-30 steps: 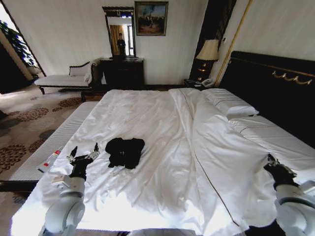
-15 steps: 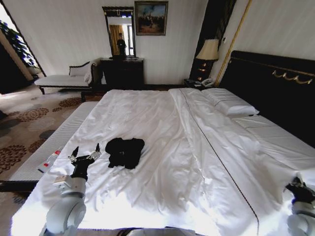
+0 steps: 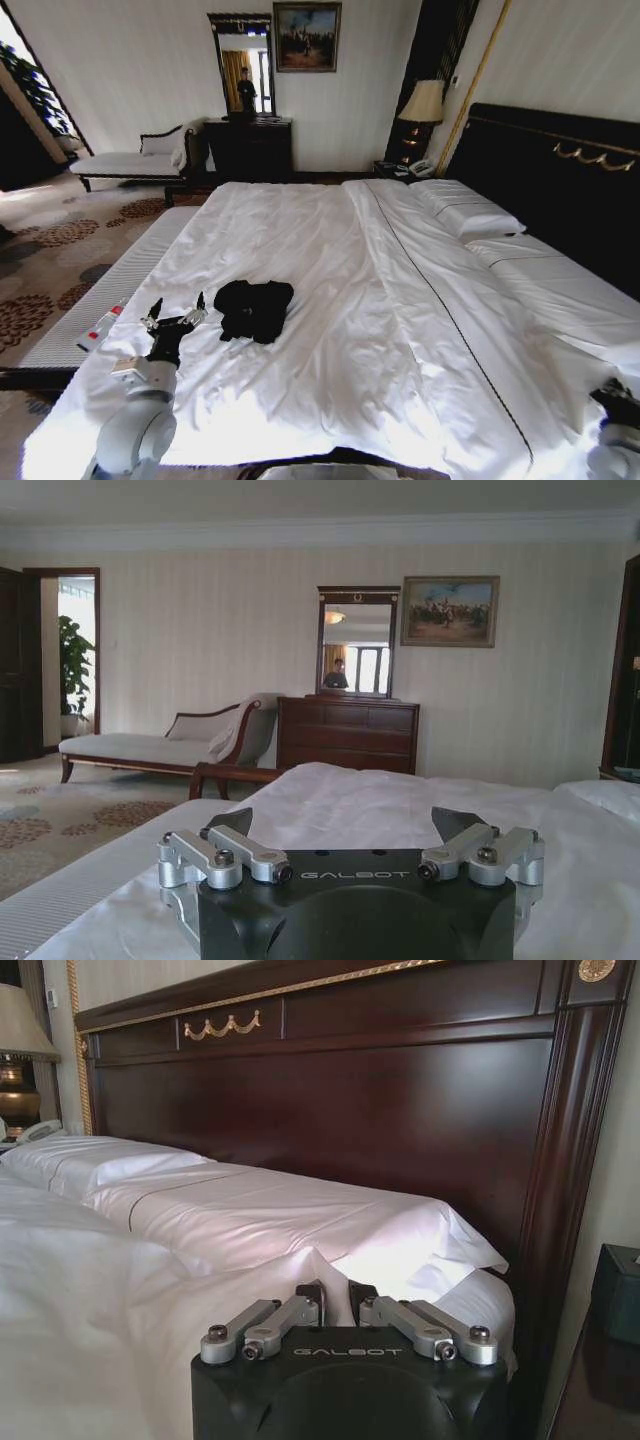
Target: Fold the clothes on the bed.
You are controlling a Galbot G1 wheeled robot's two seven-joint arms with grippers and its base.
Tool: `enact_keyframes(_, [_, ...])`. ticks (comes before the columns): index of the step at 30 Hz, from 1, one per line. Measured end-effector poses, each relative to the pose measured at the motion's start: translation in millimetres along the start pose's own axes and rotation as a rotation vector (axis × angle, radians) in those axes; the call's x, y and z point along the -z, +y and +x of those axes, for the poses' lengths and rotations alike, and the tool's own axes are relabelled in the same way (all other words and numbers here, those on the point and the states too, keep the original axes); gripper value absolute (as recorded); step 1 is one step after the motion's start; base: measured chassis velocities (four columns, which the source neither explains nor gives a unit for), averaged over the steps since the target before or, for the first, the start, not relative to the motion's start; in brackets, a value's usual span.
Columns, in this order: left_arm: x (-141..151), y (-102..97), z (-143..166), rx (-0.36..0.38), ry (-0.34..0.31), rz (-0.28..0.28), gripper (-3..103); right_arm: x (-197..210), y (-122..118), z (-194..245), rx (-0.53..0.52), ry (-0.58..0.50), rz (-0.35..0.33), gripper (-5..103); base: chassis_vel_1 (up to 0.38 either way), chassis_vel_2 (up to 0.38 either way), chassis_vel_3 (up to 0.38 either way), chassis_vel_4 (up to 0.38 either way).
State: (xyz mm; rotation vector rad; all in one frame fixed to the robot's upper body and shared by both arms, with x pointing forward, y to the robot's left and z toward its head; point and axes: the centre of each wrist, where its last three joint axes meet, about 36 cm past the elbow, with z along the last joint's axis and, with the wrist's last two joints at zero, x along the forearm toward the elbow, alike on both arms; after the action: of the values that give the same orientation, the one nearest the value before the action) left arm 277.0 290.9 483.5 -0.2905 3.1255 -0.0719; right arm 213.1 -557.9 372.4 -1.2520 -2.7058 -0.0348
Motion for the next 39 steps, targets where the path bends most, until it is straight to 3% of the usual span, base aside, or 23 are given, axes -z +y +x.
enact_keyframes(2, [0.4, 1.3, -0.4, 0.003, -0.001, -0.001, 100, -2.6, 2.8, 4.0, 0.004, -0.003, -0.005, 25, 0.000, 0.000, 0.000, 0.000])
enact_keyframes(5, [0.4, 1.9, -0.2, 0.004, 0.000, -0.002, 100, -3.3, 5.3, 6.3, 0.005, -0.015, -0.017, 30, 0.000, 0.000, 0.000, 0.000])
enact_keyframes(8, [0.2, 2.0, 0.1, 0.005, 0.001, 0.000, 100, 0.5, 7.4, 8.8, 0.008, -0.030, -0.040, 46, 0.000, 0.000, 0.000, 0.000])
enact_keyframes(11, [0.3, 2.0, -0.1, 0.005, 0.000, 0.000, 100, 4.0, 6.1, 9.8, 0.006, -0.042, -0.043, 51, 0.000, 0.000, 0.000, 0.000])
enact_keyframes(17, [1.4, 2.1, -1.2, 0.000, -0.004, 0.000, 100, 13.4, -0.8, 14.1, -0.001, -0.091, -0.049, 79, 0.000, 0.000, 0.000, 0.000])
enact_keyframes(20, [1.0, 1.9, -0.9, 0.000, -0.002, 0.001, 100, 17.9, -2.2, 18.4, 0.010, -0.108, -0.046, 84, 0.000, 0.000, 0.000, 0.000])
enact_keyframes(23, [-0.3, 0.8, 0.3, -0.002, 0.003, 0.003, 100, 25.8, 1.5, 28.0, 0.039, -0.138, -0.041, 98, 0.000, 0.000, 0.000, 0.000])
enact_keyframes(25, [-0.7, 0.3, 0.6, -0.003, 0.004, 0.003, 100, 29.0, 5.1, 32.5, 0.055, -0.150, -0.041, 98, 0.000, 0.000, 0.000, 0.000])
enact_keyframes(31, [-1.2, -0.7, 1.4, -0.004, 0.005, 0.002, 100, 38.3, 45.6, 68.6, 0.183, -0.224, -0.048, 100, 0.000, 0.000, 0.000, 0.000])
enact_keyframes(35, [-2.4, -2.3, 3.0, -0.002, 0.008, 0.007, 100, 45.5, 90.4, 106.4, 0.319, -0.260, -0.050, 100, 0.000, 0.000, 0.000, 0.000])
enact_keyframes(36, [-2.4, -2.3, 3.0, -0.002, 0.008, 0.007, 100, 45.5, 90.4, 106.4, 0.319, -0.260, -0.050, 100, 0.000, 0.000, 0.000, 0.000])
enact_keyframes(39, [-5.1, -3.4, 5.6, 0.002, 0.016, 0.011, 100, 55.6, 120.6, 132.8, 0.424, -0.278, -0.048, 100, 0.000, 0.000, 0.000, 0.000])
